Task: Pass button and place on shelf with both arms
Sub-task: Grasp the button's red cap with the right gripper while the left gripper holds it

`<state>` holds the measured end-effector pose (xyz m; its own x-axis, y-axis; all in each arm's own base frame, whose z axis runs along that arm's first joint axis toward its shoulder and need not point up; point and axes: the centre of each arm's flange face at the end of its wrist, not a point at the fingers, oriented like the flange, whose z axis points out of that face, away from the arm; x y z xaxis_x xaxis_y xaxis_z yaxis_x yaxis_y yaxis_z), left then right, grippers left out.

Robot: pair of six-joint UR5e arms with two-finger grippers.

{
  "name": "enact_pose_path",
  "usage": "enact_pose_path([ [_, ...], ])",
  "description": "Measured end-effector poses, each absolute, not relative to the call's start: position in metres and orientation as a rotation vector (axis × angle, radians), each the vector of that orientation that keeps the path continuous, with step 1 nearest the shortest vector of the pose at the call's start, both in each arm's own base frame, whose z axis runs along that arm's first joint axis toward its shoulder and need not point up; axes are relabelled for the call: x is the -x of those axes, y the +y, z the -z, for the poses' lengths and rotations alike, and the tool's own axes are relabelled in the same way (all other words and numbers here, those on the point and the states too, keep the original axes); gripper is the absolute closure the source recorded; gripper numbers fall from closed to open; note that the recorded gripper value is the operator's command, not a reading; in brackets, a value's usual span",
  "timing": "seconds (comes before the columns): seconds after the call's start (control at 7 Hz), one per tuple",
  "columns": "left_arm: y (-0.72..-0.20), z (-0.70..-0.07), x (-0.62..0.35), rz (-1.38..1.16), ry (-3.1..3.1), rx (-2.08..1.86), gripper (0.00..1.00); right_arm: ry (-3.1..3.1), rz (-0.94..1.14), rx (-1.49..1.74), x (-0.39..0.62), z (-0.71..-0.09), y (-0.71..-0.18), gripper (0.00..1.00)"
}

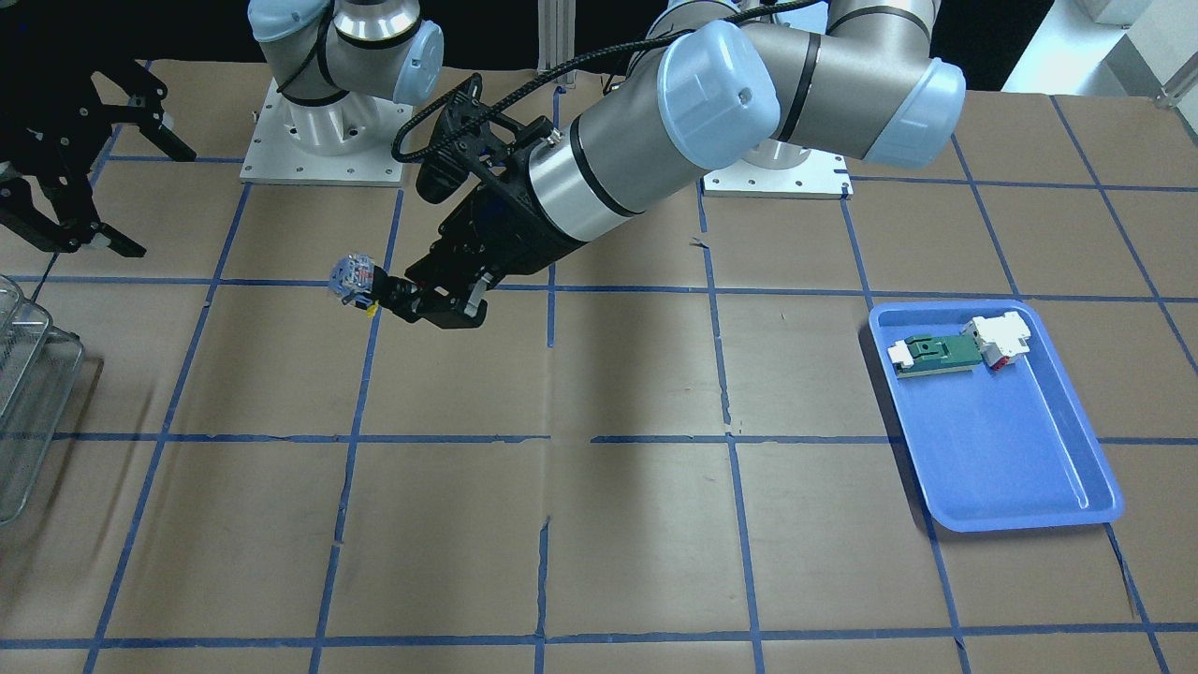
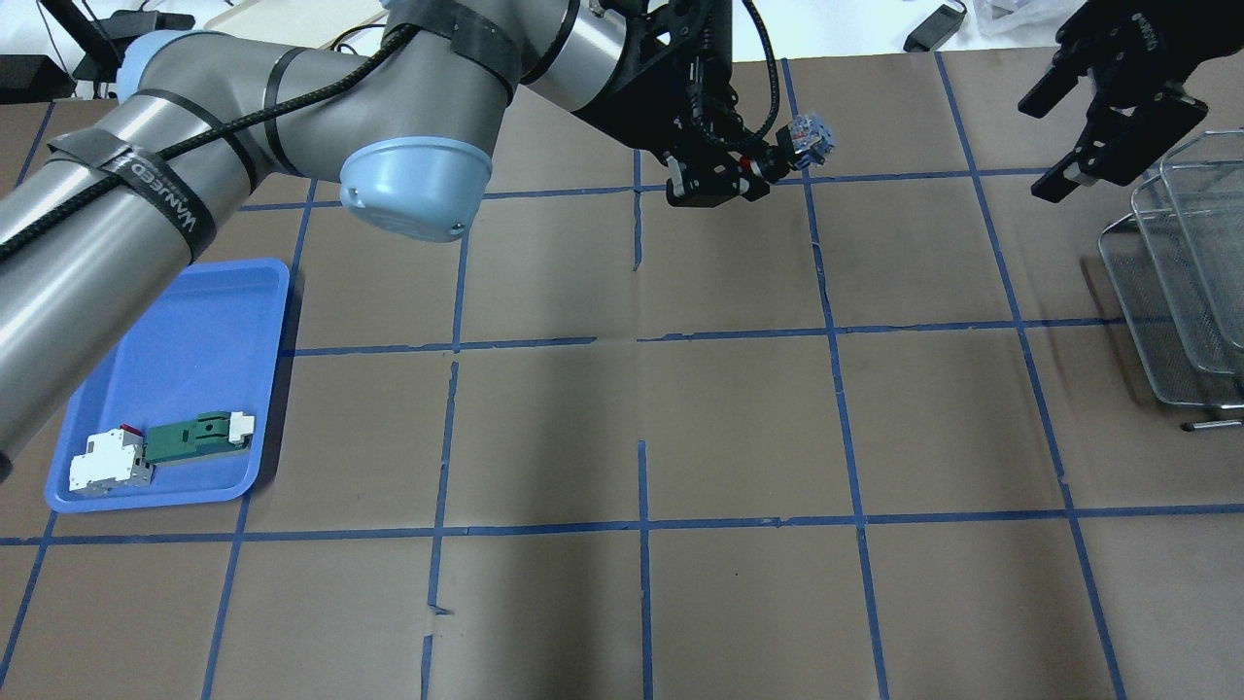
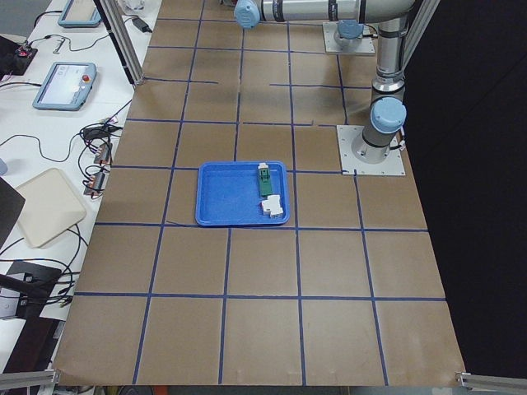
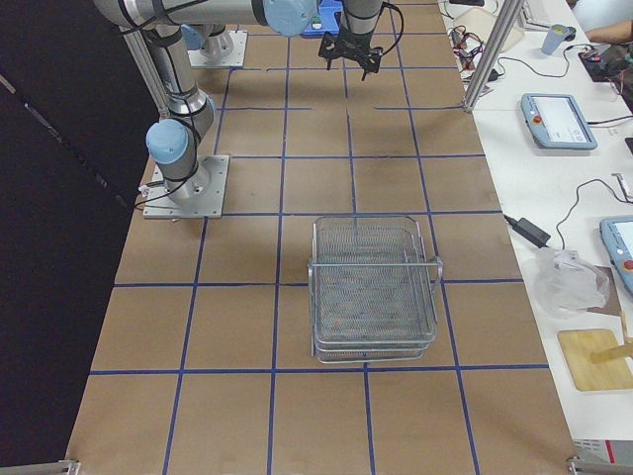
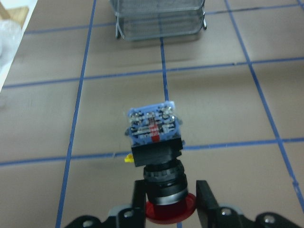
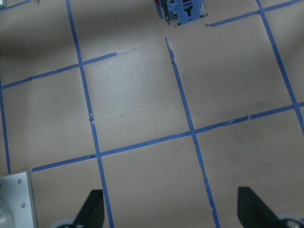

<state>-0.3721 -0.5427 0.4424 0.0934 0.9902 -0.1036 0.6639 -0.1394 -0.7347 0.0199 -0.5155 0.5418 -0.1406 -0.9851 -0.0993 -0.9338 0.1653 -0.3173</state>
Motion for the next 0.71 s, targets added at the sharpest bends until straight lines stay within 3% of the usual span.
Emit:
enact_pose_path([
  [0.71,-0.514,-0.449,0.424,-0.86,-1.442,1.854,1.0,1.931,0.469,1.965,-0.039,-0.552,-0.512,0.0],
])
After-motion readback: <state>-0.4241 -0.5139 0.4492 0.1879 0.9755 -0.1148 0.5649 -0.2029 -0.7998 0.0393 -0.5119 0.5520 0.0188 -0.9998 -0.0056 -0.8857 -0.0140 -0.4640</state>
